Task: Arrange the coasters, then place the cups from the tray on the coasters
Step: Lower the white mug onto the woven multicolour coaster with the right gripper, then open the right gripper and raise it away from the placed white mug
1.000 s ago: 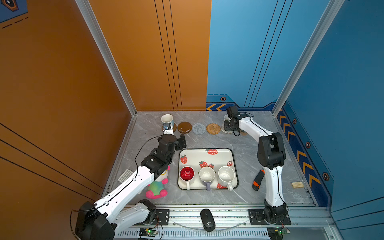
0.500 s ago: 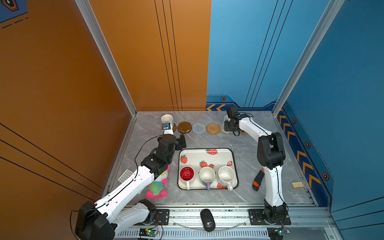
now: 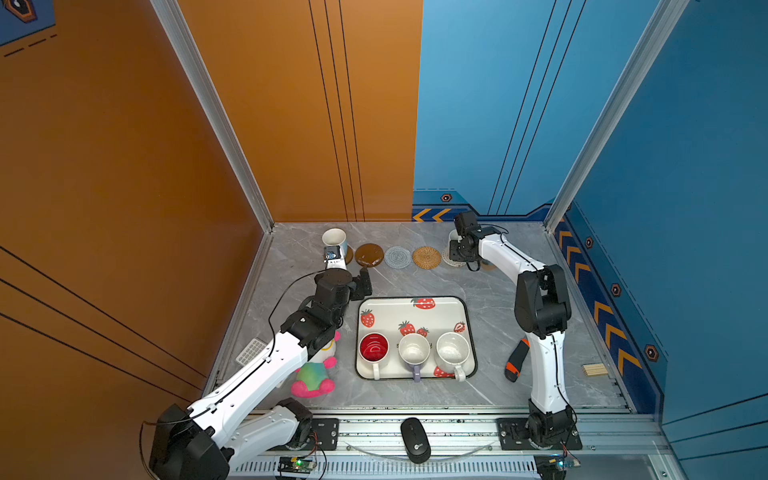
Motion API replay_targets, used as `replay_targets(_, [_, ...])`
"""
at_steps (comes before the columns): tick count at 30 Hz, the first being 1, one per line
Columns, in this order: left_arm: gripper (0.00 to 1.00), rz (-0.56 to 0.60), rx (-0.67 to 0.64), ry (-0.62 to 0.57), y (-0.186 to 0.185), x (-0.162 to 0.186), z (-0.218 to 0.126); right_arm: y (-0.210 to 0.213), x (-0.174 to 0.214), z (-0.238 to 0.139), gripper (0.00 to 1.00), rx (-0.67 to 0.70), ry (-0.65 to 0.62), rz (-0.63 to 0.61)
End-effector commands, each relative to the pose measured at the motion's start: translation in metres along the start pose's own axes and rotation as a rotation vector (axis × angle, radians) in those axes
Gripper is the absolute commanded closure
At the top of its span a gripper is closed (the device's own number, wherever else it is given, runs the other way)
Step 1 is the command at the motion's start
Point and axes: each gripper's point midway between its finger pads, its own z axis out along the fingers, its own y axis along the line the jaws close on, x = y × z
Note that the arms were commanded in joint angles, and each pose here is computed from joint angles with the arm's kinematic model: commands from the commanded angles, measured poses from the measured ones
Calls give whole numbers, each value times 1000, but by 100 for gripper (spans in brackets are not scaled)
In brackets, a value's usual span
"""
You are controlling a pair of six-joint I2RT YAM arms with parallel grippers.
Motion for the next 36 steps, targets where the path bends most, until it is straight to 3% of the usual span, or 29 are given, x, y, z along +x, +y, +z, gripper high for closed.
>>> replay_targets(1, [8, 7, -12, 14, 7, 7, -2, 0, -13, -5, 70, -10, -29, 23])
replay_targets(10, [8, 1, -11, 7, 8, 4, -4, -3, -14, -18, 47, -9, -41, 34])
replay_targets(18, [8, -12, 0, 3, 7, 4, -7, -6, -17, -48, 33, -19, -75, 59])
replay_targets(30, [8, -29, 16, 0, 5, 4, -8, 15, -17, -150, 24, -78, -247, 23])
replay_targets(36, [8, -39, 46, -2, -2, 2, -4, 35, 10, -204, 18, -79, -371, -7])
